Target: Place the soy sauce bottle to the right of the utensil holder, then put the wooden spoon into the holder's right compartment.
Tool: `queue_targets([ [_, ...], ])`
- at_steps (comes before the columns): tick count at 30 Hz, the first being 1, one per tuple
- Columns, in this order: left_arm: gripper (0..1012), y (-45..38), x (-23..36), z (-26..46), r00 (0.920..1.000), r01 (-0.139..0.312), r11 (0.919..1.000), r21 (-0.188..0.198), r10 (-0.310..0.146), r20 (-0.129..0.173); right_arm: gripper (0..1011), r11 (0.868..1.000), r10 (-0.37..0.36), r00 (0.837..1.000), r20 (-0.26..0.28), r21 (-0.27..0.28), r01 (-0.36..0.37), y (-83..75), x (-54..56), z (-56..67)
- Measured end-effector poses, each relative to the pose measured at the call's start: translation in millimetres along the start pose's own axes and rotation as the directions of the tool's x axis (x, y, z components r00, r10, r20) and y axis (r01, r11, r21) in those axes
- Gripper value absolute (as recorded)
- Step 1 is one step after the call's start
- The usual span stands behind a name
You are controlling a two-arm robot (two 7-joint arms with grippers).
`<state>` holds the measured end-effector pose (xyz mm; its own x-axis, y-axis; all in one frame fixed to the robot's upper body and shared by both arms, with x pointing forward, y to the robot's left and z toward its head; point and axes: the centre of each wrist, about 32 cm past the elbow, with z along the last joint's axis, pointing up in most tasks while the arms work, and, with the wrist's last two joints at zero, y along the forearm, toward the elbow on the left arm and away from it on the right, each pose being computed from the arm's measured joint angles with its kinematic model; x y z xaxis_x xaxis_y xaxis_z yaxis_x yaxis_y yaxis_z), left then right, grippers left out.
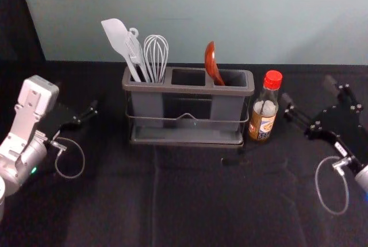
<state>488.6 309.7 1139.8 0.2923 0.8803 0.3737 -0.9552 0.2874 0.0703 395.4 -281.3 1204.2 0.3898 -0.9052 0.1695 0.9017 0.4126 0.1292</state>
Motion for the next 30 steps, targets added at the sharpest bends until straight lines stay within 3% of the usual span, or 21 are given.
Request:
queue_targets([
  [7, 1005, 0.0, 0.0, 0.0, 1.0000, 0.000, 1.0000, 0.000, 0.000, 0.000, 1002, 0.995, -0.104, 0.994, 0.016, -0.004, 0.104, 14.3, 12.6, -16.2],
  [11, 1005, 0.0, 0.0, 0.0, 1.0000, 0.000, 1.0000, 0.000, 0.000, 0.000, 1002, 0.987, -0.161, 0.986, 0.049, -0.008, 0.161, 30.0, 20.2, -25.1],
  [24, 1005, 0.0, 0.0, 0.0, 1.0000, 0.000, 1.0000, 0.000, 0.000, 0.000, 1003, 0.976, -0.202, 0.967, 0.158, -0.055, 0.213, 85.5, 37.0, -43.2],
  [30, 1005, 0.0, 0.0, 0.0, 1.0000, 0.000, 1.0000, 0.000, 0.000, 0.000, 1002, 0.969, -0.200, 0.965, 0.171, -0.108, 0.220, 96.5, 40.6, -53.0],
])
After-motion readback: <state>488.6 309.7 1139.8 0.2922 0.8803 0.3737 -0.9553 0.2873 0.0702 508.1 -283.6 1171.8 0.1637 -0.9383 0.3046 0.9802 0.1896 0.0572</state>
